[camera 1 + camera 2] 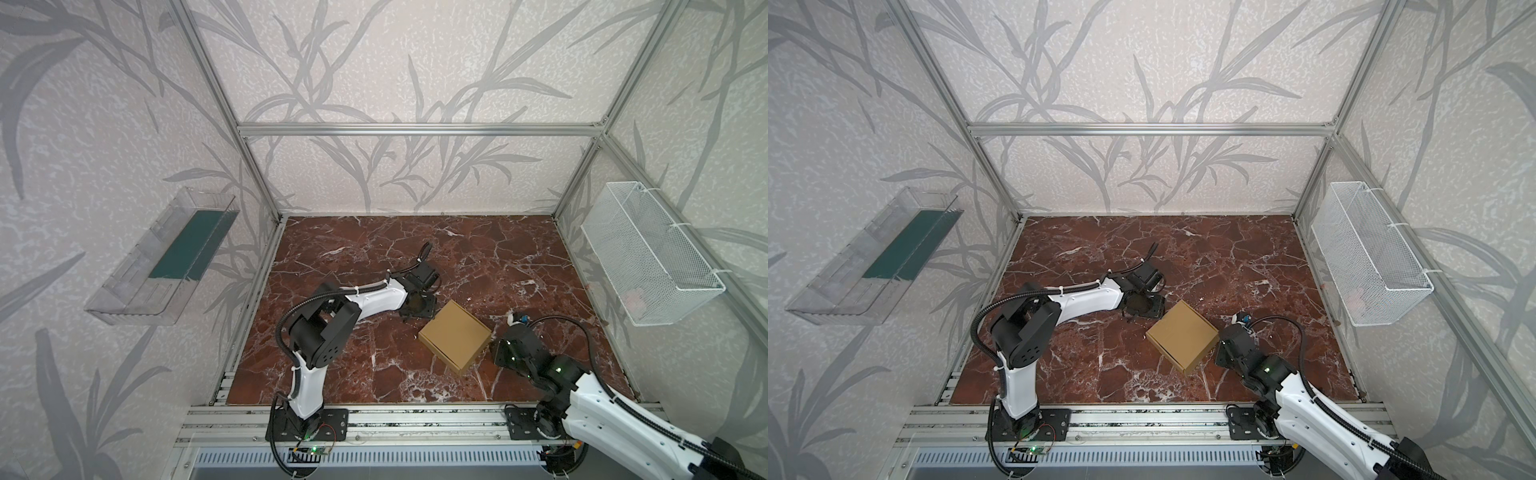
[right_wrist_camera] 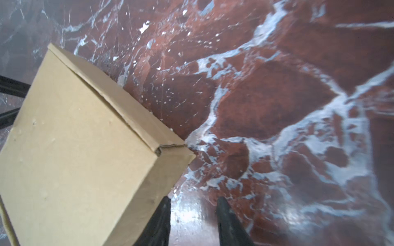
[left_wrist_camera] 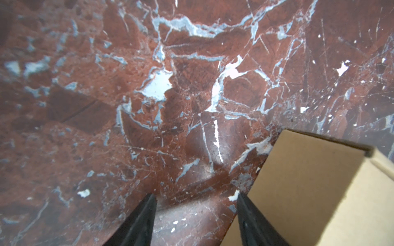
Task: Assemble paper box
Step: Fold and tuck the lid into the gap.
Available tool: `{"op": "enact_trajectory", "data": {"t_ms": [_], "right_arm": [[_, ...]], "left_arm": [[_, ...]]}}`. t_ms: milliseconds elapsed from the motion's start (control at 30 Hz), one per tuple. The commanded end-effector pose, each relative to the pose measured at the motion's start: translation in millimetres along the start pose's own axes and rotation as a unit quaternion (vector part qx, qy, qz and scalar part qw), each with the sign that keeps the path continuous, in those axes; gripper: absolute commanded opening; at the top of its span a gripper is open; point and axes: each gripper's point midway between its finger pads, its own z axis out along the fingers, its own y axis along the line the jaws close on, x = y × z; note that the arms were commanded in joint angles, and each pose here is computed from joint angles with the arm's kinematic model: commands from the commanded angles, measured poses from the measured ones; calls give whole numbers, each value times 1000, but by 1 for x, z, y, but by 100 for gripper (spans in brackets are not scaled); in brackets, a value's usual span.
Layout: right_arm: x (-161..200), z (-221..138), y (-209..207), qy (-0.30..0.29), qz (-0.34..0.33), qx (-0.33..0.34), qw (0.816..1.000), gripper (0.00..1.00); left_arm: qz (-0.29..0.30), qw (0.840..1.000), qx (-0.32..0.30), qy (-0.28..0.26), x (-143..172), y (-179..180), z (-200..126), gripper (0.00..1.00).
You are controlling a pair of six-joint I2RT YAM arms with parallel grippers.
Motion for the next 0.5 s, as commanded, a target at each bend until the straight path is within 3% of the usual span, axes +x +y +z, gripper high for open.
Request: {"op": "enact_trajectory", "data": {"t_ms": [0,133,467], "right_arm": [[-1,12,12,-1,-6,-26,1000,37],[-2,23,21,6,-2,-37,999,37],[-9,32,78,23,-22,-141,990,39]], "left_arm": [[0,1000,-1,29,13,0,12,62],[-3,999,9,34,16,-2,16,62],[-9,999,37,38,21,-16,25,62]]}}
